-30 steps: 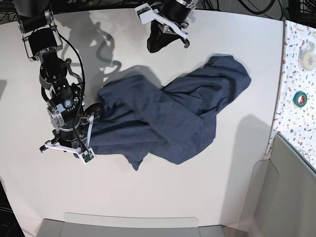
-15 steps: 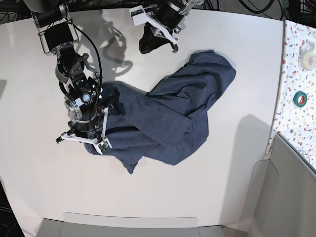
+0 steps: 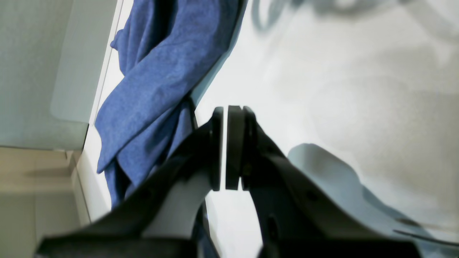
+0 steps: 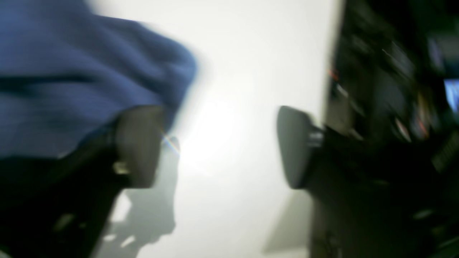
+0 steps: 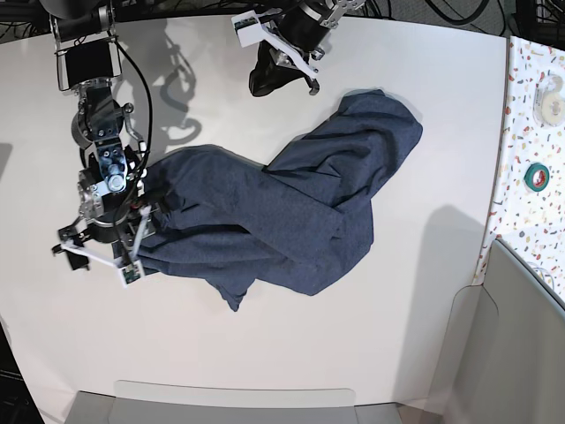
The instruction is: Layout the t-shirt on the table in an organized manner, then fold the t-shirt properly
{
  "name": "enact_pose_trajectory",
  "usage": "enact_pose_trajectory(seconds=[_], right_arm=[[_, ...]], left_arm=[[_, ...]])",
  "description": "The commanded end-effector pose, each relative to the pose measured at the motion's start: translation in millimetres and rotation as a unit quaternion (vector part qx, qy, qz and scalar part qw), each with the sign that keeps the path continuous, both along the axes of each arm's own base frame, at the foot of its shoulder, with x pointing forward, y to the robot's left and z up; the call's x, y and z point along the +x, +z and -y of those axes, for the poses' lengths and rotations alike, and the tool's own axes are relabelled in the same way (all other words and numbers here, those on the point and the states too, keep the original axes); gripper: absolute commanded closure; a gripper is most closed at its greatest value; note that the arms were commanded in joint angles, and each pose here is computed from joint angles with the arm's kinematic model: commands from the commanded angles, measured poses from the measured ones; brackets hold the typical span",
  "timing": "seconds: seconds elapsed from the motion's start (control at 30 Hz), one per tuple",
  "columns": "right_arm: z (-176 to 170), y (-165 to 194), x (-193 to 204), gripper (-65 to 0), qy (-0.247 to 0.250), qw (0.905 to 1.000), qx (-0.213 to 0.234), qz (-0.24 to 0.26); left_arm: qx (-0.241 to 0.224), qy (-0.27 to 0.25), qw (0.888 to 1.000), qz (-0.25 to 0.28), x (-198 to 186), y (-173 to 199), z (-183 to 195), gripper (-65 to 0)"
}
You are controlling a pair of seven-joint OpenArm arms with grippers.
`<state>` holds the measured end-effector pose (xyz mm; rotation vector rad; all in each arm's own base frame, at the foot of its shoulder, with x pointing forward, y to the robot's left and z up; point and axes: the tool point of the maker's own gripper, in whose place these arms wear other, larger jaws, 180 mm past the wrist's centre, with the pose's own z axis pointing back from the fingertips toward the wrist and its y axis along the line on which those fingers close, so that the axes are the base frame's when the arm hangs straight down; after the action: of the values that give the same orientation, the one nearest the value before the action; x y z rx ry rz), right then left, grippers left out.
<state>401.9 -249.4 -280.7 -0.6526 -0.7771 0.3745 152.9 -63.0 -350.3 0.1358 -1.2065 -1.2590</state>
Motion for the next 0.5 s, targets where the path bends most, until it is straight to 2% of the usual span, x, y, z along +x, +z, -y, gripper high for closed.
enact_pose_trajectory(seconds=[0.0,0.1,0.2,0.27,0.37,0.47], right_arm=[[10,22,13,-57.0,-0.015,0.9993,0.0,0.033],[35,26,14,-64.8,-0.066,0.9963,0.029,0.047],[37,29,10,-65.0,-0.093,0.9902,0.079,0.068],[27,32,3,-65.0,-0.092,0.9857,0.113,0.085],[3,52,-4,-65.0,-0.065,0.978,0.154,0.125],[-16,73,-8,-65.0,-0.048,0.964,0.203,0.165]], left_arm=[[-0.015,0.012,1.0,0.001,-1,6,5,0.0],[-0.003,0.029,1.0,-0.003,3,2,-6,0.0],[0.008,0.055,0.998,-0.003,12,-1,-22,0.0],[0.006,0.092,0.996,0.018,25,5,-38,0.0],[-0.007,0.161,0.984,0.071,47,24,-68,0.0],[-0.012,0.214,0.971,0.109,60,38,-95,0.0]])
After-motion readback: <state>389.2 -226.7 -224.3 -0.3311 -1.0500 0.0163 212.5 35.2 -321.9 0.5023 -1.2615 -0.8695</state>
